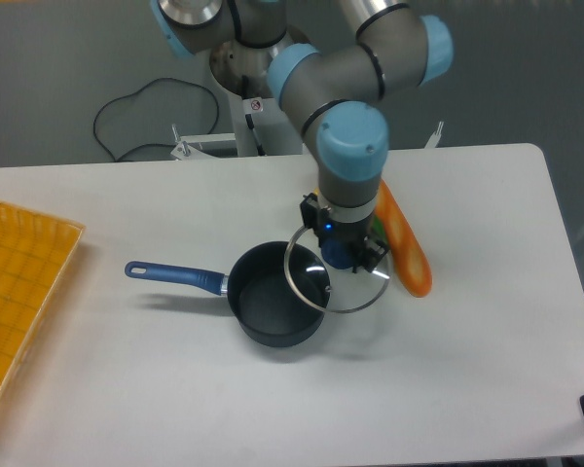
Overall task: Open the lid
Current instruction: 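Lift the glass lid up off the saucepan toward the bread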
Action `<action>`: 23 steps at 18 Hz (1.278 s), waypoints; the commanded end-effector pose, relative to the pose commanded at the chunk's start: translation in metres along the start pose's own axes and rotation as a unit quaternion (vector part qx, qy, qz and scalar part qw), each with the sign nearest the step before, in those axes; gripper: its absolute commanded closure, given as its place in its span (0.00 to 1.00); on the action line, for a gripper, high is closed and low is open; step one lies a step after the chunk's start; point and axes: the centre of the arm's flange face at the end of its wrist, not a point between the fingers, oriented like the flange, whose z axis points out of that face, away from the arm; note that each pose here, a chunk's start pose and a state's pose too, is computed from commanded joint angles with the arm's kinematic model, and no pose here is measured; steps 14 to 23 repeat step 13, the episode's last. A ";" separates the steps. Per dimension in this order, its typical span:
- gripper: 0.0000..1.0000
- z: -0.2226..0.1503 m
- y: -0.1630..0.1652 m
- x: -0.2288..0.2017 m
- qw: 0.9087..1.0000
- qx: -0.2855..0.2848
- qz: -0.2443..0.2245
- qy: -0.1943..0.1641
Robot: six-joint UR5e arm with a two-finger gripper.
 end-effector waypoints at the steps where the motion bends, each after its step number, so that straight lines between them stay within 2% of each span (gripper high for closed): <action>1: 0.60 -0.001 0.000 -0.003 1.000 0.001 -0.001 -0.002; 11: 0.60 0.008 0.010 -0.023 1.000 0.001 -0.014 0.001; 23: 0.60 0.008 0.010 -0.025 1.000 0.002 -0.014 0.000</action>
